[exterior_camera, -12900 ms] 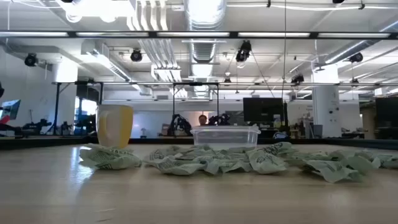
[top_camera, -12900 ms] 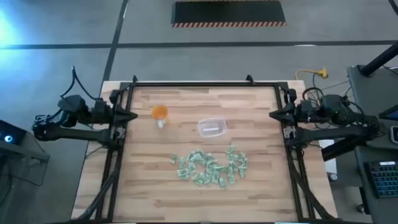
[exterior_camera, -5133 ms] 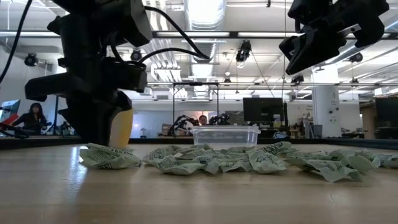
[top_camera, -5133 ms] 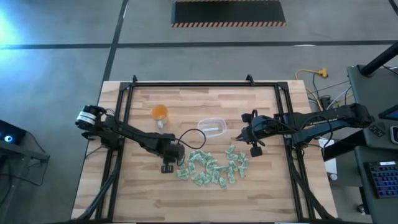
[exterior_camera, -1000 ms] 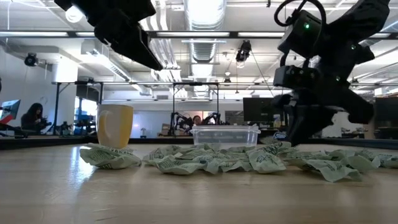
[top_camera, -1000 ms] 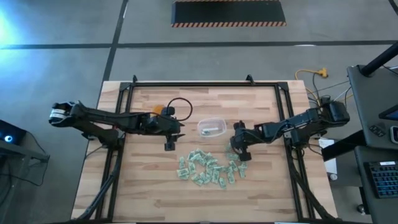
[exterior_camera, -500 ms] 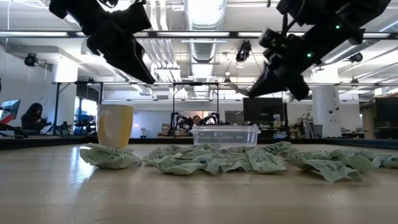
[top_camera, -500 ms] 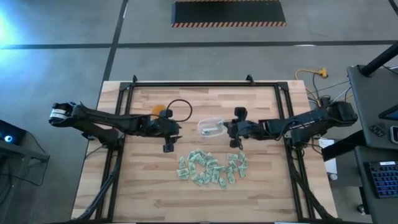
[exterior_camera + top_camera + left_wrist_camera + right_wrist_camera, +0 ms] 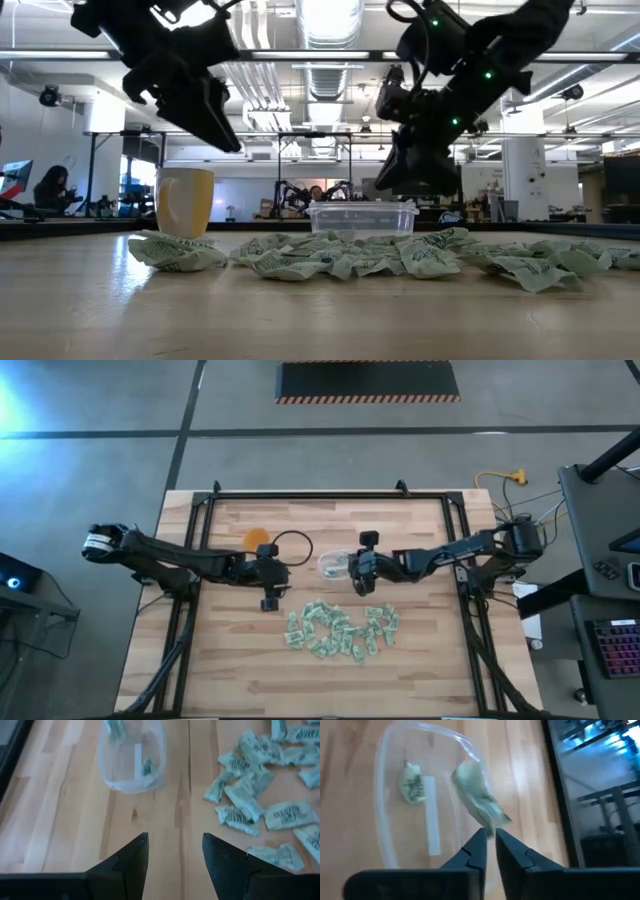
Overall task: Pick and place Stevia / Truvia into bins
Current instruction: Put the stevia packet into the transparent bin
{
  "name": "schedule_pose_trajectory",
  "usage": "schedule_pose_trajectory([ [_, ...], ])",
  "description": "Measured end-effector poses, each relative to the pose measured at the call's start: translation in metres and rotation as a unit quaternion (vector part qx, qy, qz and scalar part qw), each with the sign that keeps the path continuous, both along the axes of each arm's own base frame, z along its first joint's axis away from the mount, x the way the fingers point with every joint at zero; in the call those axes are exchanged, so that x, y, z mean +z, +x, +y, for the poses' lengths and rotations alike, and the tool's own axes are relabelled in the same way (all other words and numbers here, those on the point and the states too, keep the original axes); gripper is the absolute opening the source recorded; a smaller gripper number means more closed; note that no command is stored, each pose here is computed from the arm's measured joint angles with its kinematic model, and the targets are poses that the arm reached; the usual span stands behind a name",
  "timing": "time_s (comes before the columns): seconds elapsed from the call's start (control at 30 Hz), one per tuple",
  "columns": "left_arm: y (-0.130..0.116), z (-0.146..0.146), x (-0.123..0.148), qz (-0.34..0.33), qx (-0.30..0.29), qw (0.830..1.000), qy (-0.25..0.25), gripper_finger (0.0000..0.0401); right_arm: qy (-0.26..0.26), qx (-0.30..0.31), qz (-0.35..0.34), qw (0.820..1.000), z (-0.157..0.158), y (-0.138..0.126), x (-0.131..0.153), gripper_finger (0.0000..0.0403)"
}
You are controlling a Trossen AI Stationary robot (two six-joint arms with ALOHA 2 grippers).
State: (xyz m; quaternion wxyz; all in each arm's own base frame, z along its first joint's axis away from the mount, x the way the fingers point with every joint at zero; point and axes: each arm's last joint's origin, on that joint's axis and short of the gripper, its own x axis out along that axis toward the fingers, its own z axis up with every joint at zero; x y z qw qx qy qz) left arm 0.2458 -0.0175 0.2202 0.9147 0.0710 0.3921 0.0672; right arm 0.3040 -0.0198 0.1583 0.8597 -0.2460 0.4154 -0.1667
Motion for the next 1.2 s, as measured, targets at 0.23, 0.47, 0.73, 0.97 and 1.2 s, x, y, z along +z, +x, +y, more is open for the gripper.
schedule_pose_trajectory([
  [0.23, 0.002, -0.003, -0.009, -0.015, -0.014, 1.000, -0.014, 0.0169, 0.058, -0.045, 0.056, 0.996, 0.001, 0.005, 0.023, 0.0120],
  [0.47, 0.016, -0.018, -0.034, 0.017, -0.100, 0.993, -0.059, 0.0170, 0.172, 0.012, 0.050, 0.984, 0.024, -0.009, 0.051, 0.0151],
  [0.73, 0.046, -0.026, -0.058, 0.034, -0.138, 0.989, -0.031, 0.0170, 0.203, 0.052, 0.024, 0.978, 0.055, -0.036, 0.060, 0.0141],
  [0.97, 0.061, -0.028, -0.075, 0.059, -0.145, 0.987, -0.024, 0.0170, 0.212, 0.054, 0.001, 0.976, 0.071, -0.053, 0.064, 0.0124],
  [1.2, 0.063, -0.029, -0.081, 0.071, -0.148, 0.986, -0.030, 0.0168, 0.213, 0.061, -0.011, 0.975, 0.085, -0.059, 0.067, 0.0112],
])
